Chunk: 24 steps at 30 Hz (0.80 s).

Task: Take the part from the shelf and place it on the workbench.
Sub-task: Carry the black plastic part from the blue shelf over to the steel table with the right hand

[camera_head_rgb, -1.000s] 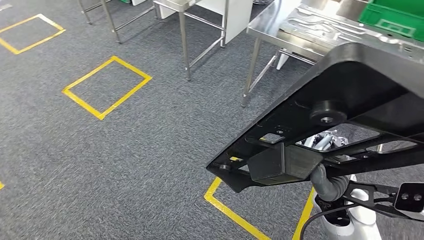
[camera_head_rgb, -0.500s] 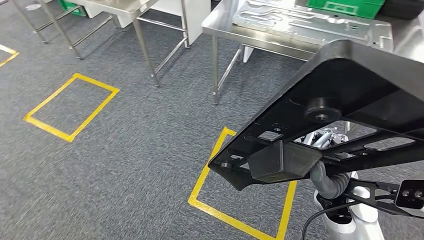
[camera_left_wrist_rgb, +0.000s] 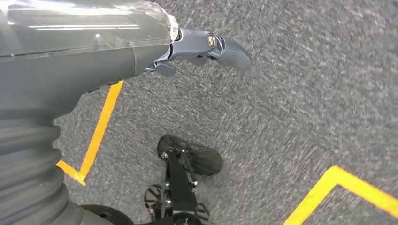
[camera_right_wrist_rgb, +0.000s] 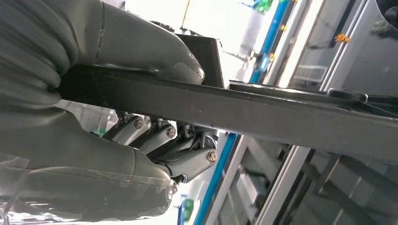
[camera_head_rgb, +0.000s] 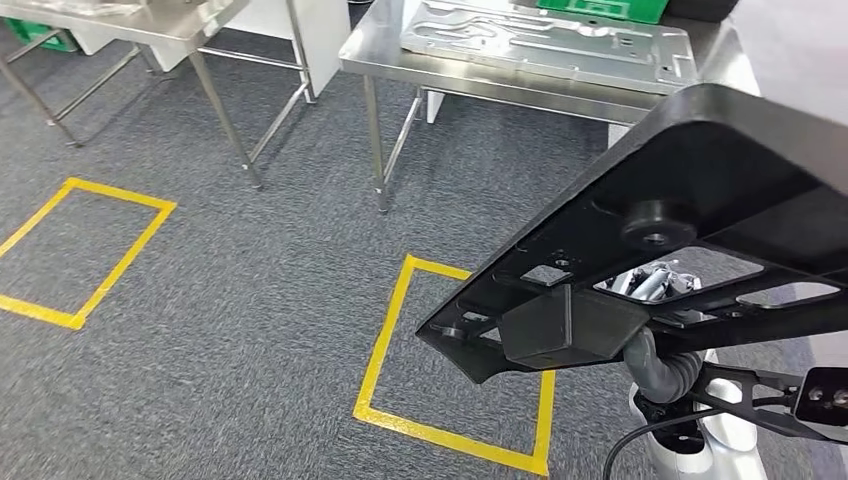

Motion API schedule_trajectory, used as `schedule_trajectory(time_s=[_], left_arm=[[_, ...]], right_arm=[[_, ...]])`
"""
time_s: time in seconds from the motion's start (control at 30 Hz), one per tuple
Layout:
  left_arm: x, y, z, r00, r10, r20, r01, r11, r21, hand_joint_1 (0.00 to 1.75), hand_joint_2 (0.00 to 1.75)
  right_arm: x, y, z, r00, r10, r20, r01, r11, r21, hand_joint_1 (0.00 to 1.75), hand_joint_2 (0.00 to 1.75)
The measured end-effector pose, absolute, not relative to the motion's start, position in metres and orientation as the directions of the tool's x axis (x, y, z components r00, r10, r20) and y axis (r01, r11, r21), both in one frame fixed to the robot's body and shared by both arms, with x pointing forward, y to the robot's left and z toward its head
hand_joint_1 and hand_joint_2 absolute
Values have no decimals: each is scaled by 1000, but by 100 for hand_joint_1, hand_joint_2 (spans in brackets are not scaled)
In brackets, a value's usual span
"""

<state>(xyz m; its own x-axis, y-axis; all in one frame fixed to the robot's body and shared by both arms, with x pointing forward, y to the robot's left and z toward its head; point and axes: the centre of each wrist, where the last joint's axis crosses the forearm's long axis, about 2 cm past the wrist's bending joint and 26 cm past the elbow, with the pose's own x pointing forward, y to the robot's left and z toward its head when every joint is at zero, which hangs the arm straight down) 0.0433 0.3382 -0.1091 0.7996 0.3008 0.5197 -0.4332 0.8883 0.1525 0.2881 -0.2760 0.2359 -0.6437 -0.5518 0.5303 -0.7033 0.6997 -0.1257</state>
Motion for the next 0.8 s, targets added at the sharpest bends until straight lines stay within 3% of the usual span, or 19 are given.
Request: schedule_trajectory(time_s=[0.8], left_arm=[[45,342,-109,789,315,528,-435,893,118,0,175]], right_arm=[[292,-274,240,-664,-537,519,-693,704,-157,175,175]])
